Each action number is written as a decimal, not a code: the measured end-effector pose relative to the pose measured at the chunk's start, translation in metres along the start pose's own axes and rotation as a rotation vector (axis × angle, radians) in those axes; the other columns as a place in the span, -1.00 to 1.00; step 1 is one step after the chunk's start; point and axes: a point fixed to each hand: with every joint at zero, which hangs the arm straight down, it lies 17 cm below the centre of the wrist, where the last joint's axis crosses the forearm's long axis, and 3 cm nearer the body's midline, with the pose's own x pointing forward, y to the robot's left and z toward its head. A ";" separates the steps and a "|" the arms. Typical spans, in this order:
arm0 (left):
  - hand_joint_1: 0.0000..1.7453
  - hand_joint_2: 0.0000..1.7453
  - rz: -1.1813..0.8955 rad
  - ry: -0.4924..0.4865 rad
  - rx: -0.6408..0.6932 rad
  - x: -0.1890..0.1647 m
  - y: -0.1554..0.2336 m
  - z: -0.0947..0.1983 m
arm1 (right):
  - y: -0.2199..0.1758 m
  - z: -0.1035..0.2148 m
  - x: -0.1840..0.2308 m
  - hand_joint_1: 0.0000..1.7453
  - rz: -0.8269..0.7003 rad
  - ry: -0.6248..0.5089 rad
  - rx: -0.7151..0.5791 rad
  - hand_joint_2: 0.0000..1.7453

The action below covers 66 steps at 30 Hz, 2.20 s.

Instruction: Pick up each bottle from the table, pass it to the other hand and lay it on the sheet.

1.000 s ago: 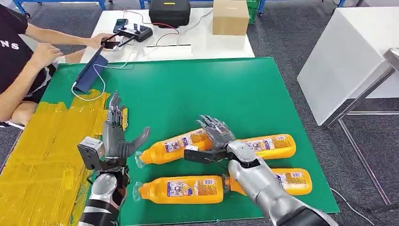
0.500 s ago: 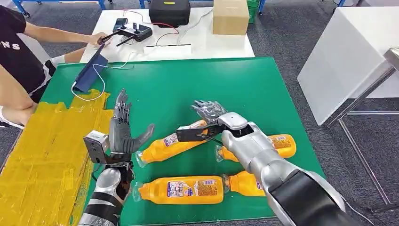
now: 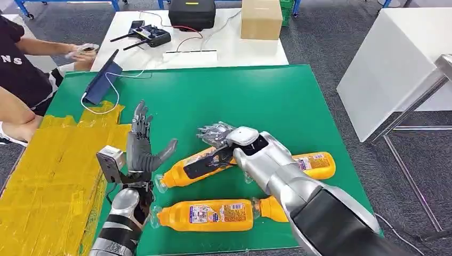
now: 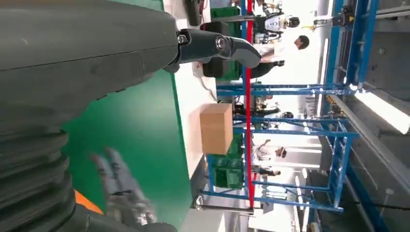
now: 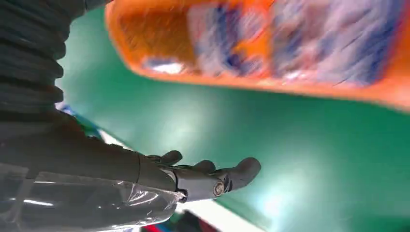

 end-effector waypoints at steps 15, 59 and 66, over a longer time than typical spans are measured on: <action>-1.00 1.00 0.041 0.005 -0.034 -0.007 -0.013 -0.012 | 0.045 0.001 0.025 -1.00 -0.116 -0.102 0.104 1.00; -1.00 1.00 0.036 0.018 -0.081 0.000 -0.036 0.003 | 0.047 0.011 -0.052 1.00 0.037 0.418 -0.377 1.00; -1.00 1.00 0.004 0.007 -0.076 0.005 -0.038 0.004 | -0.065 0.043 -0.005 1.00 0.058 0.246 -0.865 1.00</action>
